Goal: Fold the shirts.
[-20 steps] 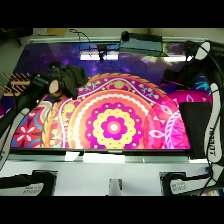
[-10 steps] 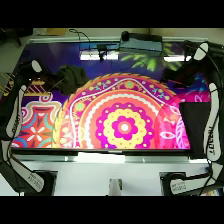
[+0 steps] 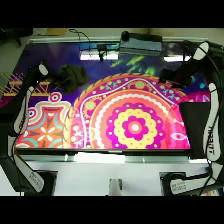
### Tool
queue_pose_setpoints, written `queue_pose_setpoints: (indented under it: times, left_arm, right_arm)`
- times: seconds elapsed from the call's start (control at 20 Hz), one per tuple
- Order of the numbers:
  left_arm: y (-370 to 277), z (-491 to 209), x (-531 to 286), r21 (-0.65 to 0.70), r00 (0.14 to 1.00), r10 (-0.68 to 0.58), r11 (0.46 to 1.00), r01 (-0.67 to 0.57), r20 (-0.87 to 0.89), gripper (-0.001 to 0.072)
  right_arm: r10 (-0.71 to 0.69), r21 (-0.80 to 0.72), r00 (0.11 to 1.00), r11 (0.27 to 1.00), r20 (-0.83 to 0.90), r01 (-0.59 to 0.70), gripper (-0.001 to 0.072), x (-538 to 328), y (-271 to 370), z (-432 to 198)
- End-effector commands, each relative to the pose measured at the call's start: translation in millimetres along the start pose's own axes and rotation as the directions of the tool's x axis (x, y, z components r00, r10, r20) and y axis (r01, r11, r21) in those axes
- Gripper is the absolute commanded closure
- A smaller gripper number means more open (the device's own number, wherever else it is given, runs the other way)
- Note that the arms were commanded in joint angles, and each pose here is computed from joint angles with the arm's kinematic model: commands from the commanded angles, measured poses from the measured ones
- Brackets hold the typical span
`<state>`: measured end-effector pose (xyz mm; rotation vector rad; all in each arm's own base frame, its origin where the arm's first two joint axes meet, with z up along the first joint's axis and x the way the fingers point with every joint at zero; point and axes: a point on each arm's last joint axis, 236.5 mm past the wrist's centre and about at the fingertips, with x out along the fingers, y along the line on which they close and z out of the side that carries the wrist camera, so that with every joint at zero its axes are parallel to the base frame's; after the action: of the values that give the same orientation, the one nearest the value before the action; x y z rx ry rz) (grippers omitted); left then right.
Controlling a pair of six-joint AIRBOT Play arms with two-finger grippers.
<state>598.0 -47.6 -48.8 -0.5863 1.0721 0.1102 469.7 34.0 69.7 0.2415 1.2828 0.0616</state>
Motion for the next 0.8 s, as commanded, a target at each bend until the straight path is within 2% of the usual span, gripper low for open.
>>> queue_pose_setpoints:
  times: [0.0,0.05,0.1,0.2,0.3,0.4,0.5,0.55,0.6,0.75]
  left_arm:
    - [-54,23,-54,0.224,0.987,-0.104,0.972,0.074,0.126,0.067]
    - [-82,26,-89,0.322,0.974,-0.154,0.942,0.094,0.168,0.067]
    - [-115,25,-134,0.432,0.952,-0.22,0.895,0.11,0.213,0.067]
    - [-178,7,-237,0.606,0.883,-0.371,0.784,0.132,0.287,0.067]
    - [-225,-29,-339,0.696,0.79,-0.522,0.696,0.178,0.32,0.067]
    - [-258,-80,-417,0.769,0.708,-0.647,0.595,0.235,0.284,0.067]
    - [-277,-135,-452,0.825,0.676,-0.711,0.491,0.28,0.193,0.067]
    - [-280,-157,-450,0.839,0.701,-0.697,0.466,0.281,0.152,0.067]
    - [-276,-171,-438,0.845,0.748,-0.65,0.469,0.258,0.133,0.067]
    - [-254,-204,-369,0.819,0.883,-0.459,0.539,0.196,0.092,0.067]
  right_arm:
    - [0.031,-0.004,1.0,1.0,-0.002,-0.031,0.0118,-1,7,-1]
    - [0.033,-0.015,0.999,0.999,0.006,-0.033,0.0152,-3,8,0]
    - [0.039,-0.023,0.999,0.999,0.028,-0.038,0.0243,-11,11,2]
    - [0.049,-0.058,0.992,0.997,0.119,-0.042,0.0244,-42,17,11]
    - [0.035,-0.096,0.973,0.995,0.226,-0.013,0.0243,-89,19,13]
    - [0.005,-0.11,0.946,0.993,0.325,0.032,0.0243,-145,17,3]
    - [-0.021,-0.115,0.915,0.991,0.404,0.074,0.0242,-197,14,-18]
    - [-0.032,-0.114,0.895,0.989,0.444,0.092,0.0241,-221,13,-29]
    - [-0.04,-0.113,0.88,0.988,0.473,0.106,0.0239,-240,11,-40]
    - [-0.052,-0.111,0.889,0.987,0.456,0.115,0.0239,-263,9,-77]
